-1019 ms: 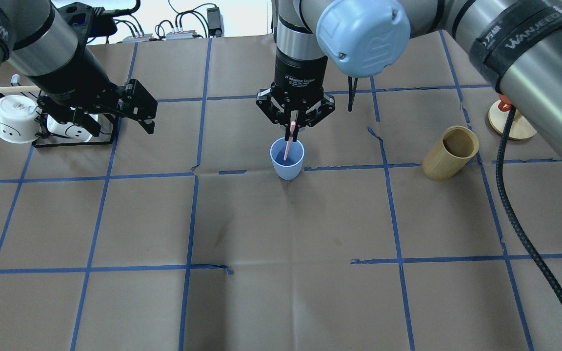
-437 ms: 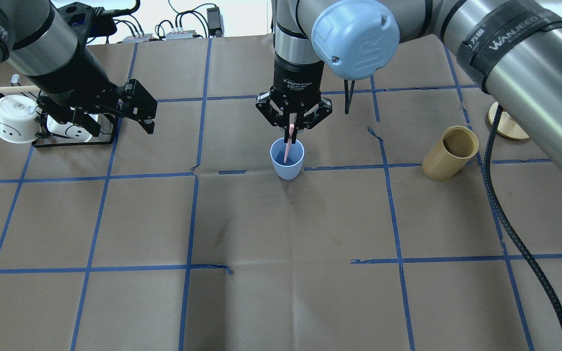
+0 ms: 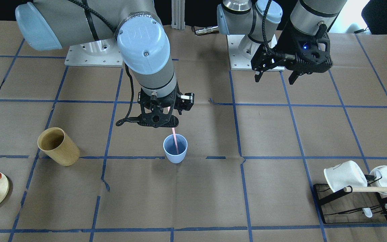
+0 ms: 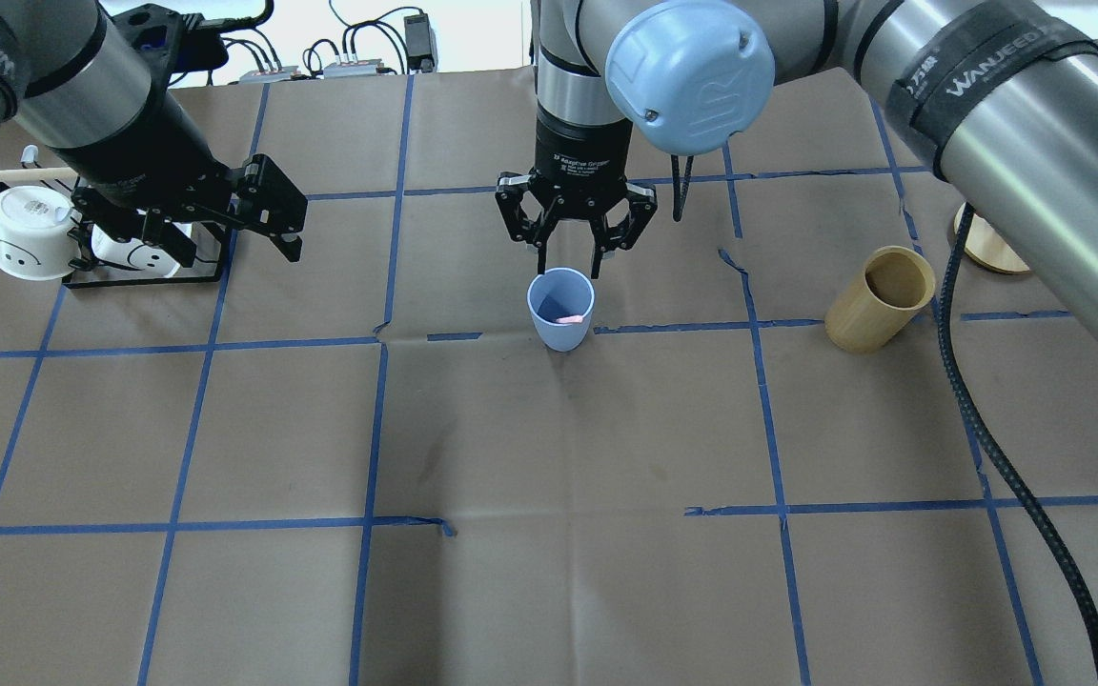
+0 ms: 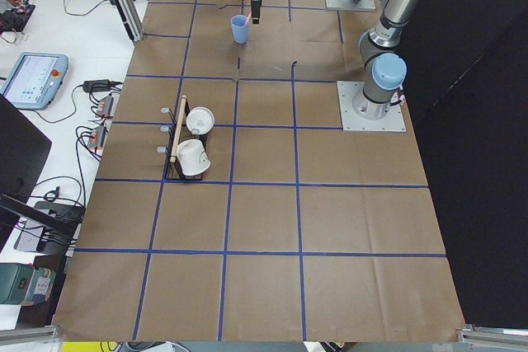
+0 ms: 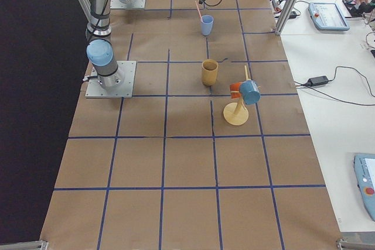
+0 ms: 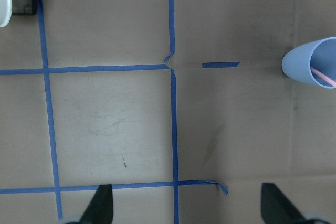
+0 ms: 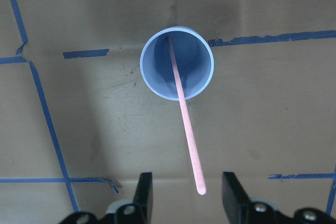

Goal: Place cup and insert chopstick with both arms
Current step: 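Move the right gripper back toward the tan bamboo cup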

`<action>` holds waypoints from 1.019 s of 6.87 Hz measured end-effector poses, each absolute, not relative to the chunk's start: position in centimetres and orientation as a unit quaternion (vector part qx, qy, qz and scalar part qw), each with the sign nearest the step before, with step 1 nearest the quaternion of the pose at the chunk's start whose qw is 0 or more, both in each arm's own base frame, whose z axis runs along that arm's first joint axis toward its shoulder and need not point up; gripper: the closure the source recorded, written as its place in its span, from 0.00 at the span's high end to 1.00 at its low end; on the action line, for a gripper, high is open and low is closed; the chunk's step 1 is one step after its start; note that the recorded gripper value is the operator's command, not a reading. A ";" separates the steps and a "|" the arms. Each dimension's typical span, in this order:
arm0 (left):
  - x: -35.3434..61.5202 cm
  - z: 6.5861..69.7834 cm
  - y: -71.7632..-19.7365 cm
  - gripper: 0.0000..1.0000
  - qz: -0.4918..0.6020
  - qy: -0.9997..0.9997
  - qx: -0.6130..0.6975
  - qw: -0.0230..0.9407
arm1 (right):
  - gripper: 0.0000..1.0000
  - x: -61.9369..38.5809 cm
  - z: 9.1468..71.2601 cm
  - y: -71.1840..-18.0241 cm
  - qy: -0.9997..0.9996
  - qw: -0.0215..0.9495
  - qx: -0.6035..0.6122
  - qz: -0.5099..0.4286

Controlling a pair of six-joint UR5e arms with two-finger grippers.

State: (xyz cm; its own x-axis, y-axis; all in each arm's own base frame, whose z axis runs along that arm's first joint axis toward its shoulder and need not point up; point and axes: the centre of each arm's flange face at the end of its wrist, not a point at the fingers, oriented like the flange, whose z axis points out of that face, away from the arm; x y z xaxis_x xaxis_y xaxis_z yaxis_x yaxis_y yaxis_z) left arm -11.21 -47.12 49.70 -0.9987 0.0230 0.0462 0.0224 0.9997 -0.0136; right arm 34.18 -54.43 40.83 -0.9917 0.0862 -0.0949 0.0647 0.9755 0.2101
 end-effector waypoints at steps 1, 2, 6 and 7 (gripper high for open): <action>-11.2 49.7 -47.1 1.00 0.006 -1.000 -0.012 0.023 | 0.99 33.7 41.5 -55.0 0.994 0.056 0.038 0.089; -11.2 49.7 -47.1 1.00 0.005 -1.000 -0.012 0.023 | 0.99 33.1 42.3 -55.6 0.996 0.054 0.029 0.065; -11.1 49.9 -46.7 1.00 0.002 -1.000 -0.011 0.018 | 0.98 29.8 45.6 -54.1 0.999 -0.012 -0.046 0.001; -11.1 49.9 -46.7 1.00 0.001 -1.000 -0.011 0.018 | 0.99 28.2 46.2 -52.6 0.999 -0.021 -0.047 -0.003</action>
State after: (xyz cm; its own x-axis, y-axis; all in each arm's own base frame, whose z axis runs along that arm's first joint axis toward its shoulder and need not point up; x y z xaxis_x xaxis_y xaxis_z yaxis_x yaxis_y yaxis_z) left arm -11.05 -46.71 49.87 -0.9992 0.0212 0.0352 0.0212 0.9998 -0.0029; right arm 28.24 -52.61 46.24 -0.9947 -0.0944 0.0415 -0.0947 0.9955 -0.0045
